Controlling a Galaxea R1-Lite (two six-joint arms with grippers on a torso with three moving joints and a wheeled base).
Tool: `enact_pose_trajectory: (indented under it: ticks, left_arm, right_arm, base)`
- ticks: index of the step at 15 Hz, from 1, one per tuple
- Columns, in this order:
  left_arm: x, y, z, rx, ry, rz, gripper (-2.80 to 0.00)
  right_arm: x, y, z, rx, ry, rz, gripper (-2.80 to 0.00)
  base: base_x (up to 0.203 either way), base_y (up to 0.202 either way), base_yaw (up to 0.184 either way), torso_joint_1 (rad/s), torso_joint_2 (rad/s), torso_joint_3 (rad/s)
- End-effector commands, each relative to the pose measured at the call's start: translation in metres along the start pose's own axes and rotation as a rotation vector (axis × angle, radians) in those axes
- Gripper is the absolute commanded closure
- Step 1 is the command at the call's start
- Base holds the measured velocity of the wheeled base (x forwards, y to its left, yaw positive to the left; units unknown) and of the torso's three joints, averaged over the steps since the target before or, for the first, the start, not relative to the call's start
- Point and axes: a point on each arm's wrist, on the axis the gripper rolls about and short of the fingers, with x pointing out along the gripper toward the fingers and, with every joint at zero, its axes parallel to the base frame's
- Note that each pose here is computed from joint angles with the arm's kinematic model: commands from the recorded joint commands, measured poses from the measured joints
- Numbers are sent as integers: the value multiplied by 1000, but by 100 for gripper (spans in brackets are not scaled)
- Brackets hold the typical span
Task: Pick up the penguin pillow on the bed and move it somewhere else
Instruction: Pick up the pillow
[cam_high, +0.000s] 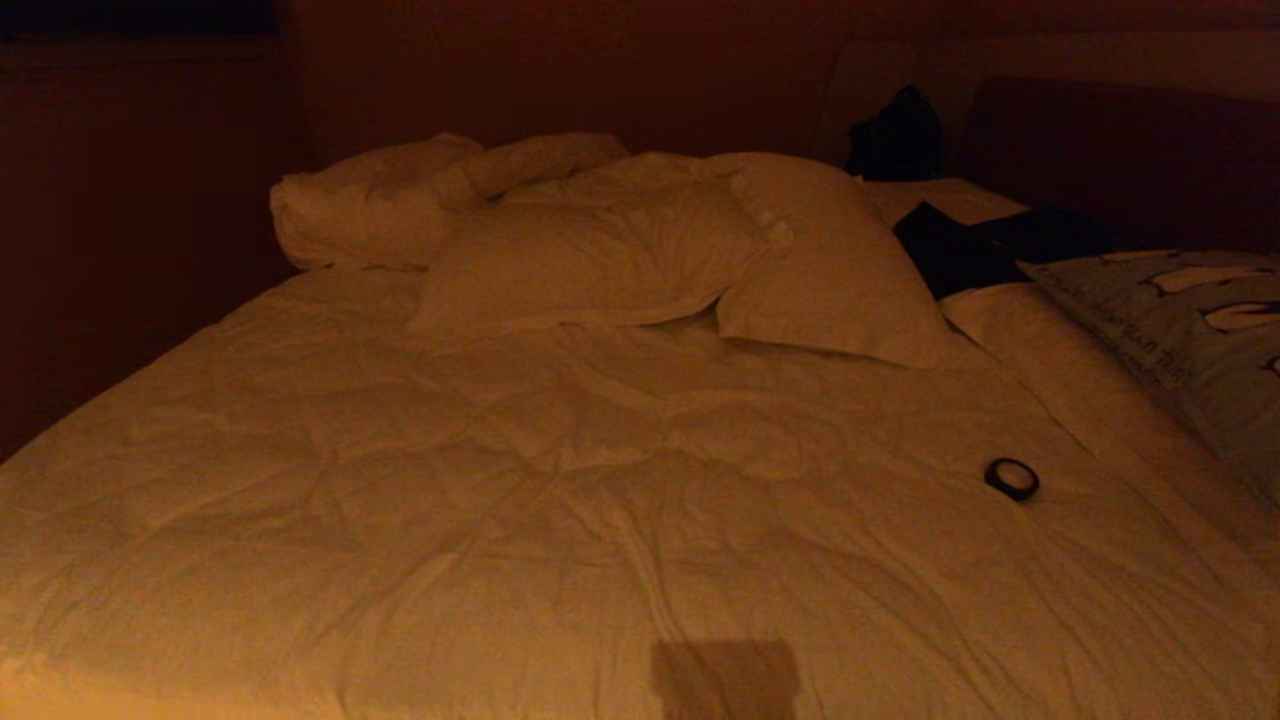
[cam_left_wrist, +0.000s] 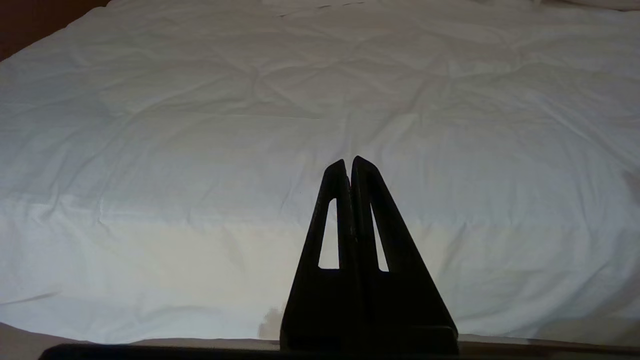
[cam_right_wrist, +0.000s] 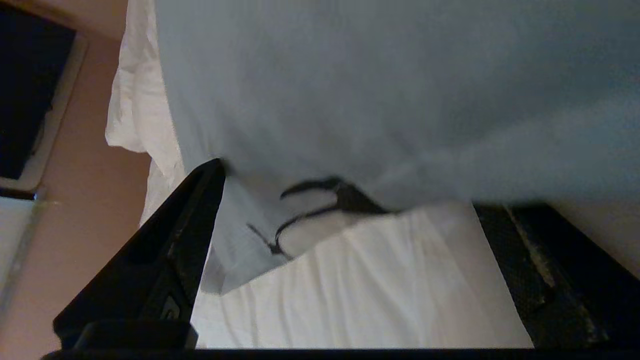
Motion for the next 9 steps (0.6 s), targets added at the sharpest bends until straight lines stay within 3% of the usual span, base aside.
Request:
enact_pose_trajectory:
  ticks: [1,5,6,9]
  left_arm:
    - [0,0,-1,0,3,0,0]
    - [0,0,-1,0,3,0,0]
    - [0,0,-1,0,3,0,0]
    - [0,0,-1,0,3,0,0]
  right_arm:
    - [4,-2,2,-10,5,12,-280]
    - [4,-1,2,-10,5,13,-280]
    - [4,-1,2,-7,5,12,0]
    - [3,-2,2,16,3,11,0]
  base:
    - [0,0,0,0,0,0]
    - [0,0,0,0,0,0]
    - [0,0,0,0,0,0]
    - [0,0,0,0,0,0]
